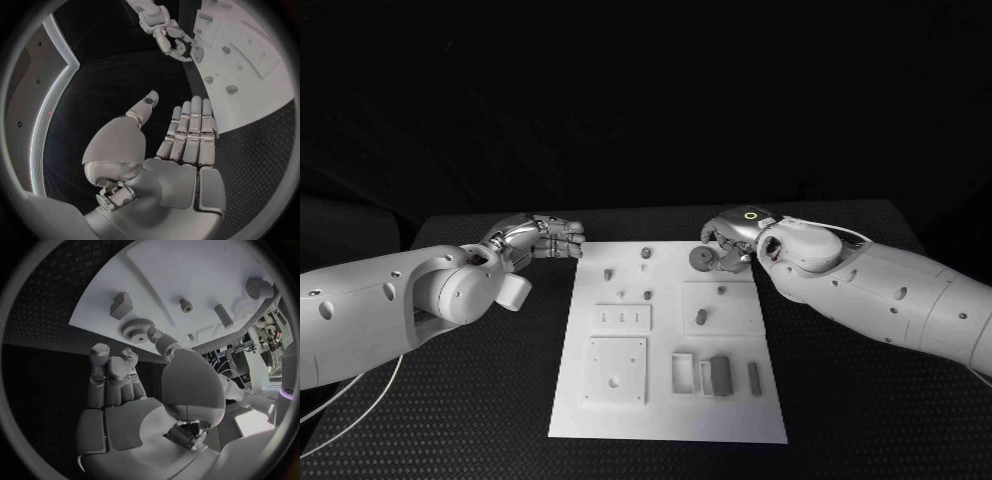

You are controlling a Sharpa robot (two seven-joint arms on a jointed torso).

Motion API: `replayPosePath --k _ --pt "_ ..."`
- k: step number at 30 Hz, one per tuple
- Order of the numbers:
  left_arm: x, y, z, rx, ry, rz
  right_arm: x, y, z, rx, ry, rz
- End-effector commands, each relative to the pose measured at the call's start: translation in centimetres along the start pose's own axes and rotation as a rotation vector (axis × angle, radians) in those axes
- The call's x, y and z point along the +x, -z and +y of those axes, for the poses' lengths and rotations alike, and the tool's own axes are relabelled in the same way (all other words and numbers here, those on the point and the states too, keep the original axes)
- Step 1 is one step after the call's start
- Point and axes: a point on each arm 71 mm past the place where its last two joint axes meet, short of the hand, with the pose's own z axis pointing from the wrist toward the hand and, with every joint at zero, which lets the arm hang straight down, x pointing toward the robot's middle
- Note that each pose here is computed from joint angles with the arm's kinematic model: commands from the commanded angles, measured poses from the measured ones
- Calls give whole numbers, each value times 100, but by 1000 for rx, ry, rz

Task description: Assemble the parts on the task board

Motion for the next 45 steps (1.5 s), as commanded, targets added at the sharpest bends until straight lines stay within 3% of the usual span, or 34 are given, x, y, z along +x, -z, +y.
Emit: replayPosePath --k 1,45 --pt "18 -4 -15 11 8 15 35 -7 33 -22 0 25" --pt "20 5 -14 7 8 16 94 -85 69 -19 -34 52"
